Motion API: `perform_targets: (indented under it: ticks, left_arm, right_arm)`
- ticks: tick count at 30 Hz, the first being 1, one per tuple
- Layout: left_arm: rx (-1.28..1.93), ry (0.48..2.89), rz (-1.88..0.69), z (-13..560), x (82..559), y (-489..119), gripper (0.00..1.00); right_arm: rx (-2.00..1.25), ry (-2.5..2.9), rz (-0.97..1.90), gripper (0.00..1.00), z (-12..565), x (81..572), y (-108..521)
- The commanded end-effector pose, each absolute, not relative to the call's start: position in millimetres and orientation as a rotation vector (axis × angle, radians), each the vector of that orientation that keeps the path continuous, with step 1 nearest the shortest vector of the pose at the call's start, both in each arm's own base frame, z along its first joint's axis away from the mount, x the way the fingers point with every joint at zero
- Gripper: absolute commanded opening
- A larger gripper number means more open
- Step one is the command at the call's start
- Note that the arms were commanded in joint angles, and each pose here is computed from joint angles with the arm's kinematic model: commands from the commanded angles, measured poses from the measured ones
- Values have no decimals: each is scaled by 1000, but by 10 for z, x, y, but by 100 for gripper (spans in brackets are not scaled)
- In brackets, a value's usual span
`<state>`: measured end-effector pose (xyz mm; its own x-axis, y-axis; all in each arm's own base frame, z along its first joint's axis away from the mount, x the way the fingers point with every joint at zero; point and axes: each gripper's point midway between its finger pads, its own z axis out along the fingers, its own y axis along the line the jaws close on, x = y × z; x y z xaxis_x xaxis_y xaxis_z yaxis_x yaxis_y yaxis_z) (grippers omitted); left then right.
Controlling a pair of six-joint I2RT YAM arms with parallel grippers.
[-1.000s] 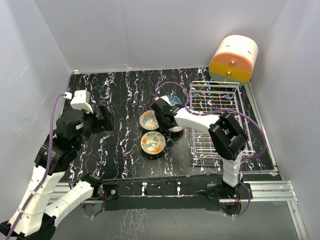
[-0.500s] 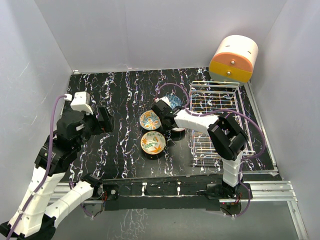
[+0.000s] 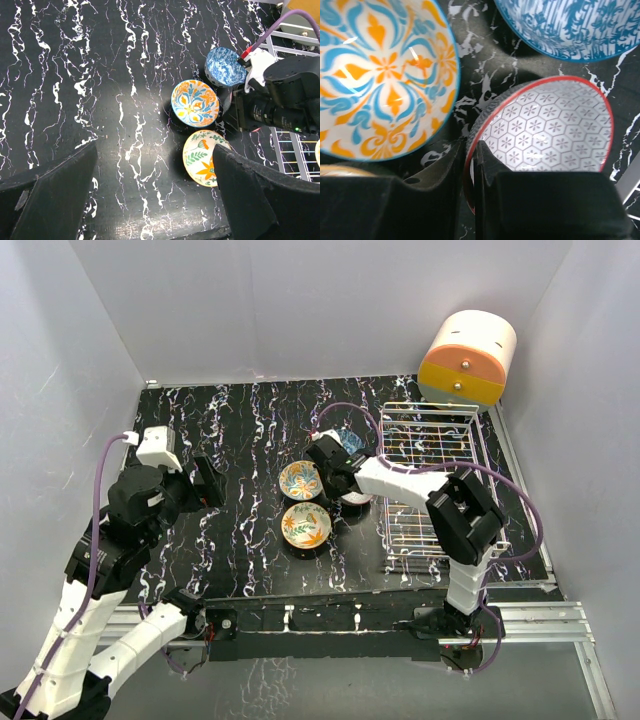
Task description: Load the bowls into the dish rack
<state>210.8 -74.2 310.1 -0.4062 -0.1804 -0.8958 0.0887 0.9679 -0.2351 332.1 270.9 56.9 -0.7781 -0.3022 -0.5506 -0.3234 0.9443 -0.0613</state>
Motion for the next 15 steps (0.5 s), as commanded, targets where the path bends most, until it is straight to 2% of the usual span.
perform_targets:
  ticks: [1,10,15]
  left_arm:
    - [-68,1966,-296,3098,2102,-744,97]
    - [-67,1956,-310,3138,2091,-755,97]
    - [-66,1951,-311,3160,2085,-751,97]
  right_arm:
    - [-406,2415,255,8,1125,3347,2957]
    - [-370,2318,370,8,1718,3393,2989]
    - [-342,2222,657,8,2281,3411,3043]
